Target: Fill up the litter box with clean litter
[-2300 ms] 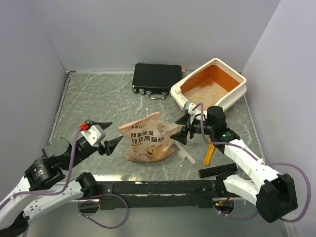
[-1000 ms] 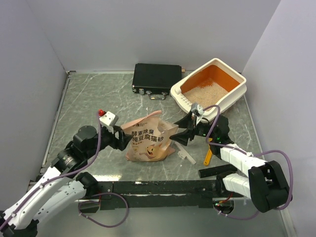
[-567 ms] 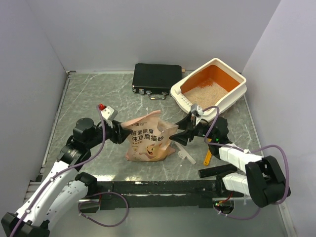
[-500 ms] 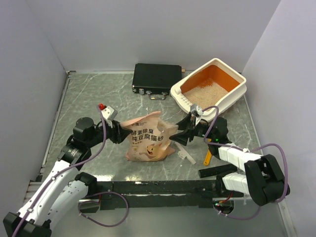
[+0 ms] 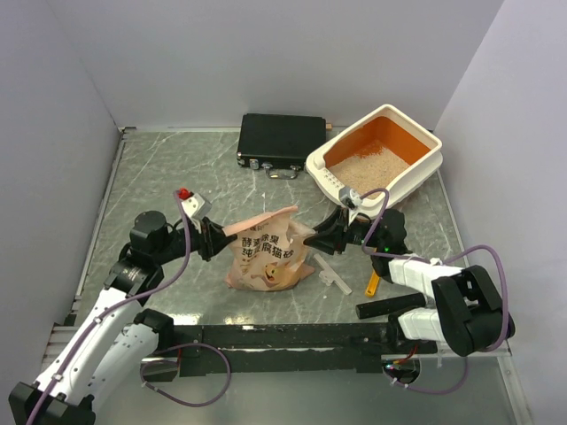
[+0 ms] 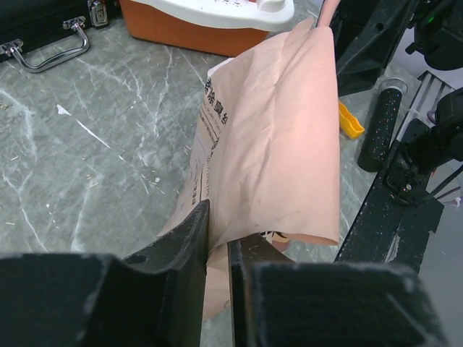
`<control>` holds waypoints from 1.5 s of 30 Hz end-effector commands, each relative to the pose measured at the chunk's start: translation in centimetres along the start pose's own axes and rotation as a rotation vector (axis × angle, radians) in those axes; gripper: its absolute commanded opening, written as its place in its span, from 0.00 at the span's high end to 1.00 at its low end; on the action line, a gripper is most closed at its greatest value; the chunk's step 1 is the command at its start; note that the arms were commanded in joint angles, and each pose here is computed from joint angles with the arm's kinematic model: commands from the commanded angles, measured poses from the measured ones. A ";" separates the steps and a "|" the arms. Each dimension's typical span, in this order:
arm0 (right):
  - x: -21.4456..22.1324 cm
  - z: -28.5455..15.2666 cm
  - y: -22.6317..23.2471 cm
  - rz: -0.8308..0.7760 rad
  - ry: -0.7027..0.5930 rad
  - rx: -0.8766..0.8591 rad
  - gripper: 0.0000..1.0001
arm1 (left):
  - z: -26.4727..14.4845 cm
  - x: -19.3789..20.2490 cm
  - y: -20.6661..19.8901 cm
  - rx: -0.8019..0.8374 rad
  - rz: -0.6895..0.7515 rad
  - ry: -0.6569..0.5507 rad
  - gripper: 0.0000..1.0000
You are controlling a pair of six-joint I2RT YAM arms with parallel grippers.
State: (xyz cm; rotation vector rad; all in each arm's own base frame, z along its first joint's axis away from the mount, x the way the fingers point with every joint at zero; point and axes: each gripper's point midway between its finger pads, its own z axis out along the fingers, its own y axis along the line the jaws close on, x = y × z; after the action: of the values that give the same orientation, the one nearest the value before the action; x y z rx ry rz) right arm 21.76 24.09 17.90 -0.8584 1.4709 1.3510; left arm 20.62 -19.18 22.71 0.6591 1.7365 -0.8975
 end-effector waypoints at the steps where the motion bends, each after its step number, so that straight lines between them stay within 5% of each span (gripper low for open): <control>1: -2.1 0.6 0.2 -0.133 -0.024 -0.045 0.61 | -0.6 -1.2 -1.0 0.035 0.033 -0.059 0.82; 8: -1.9 0.9 -0.7 -0.161 -0.010 -0.043 0.65 | -0.6 -1.0 -1.0 0.035 0.029 -0.057 0.84; 13: -1.4 1.1 -0.8 -0.106 0.033 -0.071 1.00 | -0.9 -1.4 -1.0 0.020 0.035 -0.072 0.84; 19: -3.5 0.1 0.5 -0.065 -0.073 -0.025 1.00 | -1.2 -1.7 -0.6 -0.019 0.018 -0.077 0.99; 25: -5.4 -0.4 2.4 0.349 -0.053 -0.020 1.00 | -1.0 -1.4 0.3 -0.095 -0.166 0.035 0.99; 29: -3.5 -1.3 2.3 0.604 0.032 0.098 1.00 | -1.3 -2.8 0.0 -0.128 -0.270 0.041 0.99; 37: 0.9 -3.6 2.8 0.942 0.064 0.203 1.00 | -1.3 0.3 -1.4 -0.072 -0.534 0.284 0.99; 45: 2.8 -5.2 3.3 1.087 0.010 0.218 1.00 | -3.3 2.3 -4.2 0.018 -0.700 0.357 0.99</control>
State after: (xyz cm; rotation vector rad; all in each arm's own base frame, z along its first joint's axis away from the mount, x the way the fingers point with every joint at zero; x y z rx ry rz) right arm 17.37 20.17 15.91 0.0408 2.1584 1.7800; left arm 17.46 -18.85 22.14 0.2723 2.2718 -1.1785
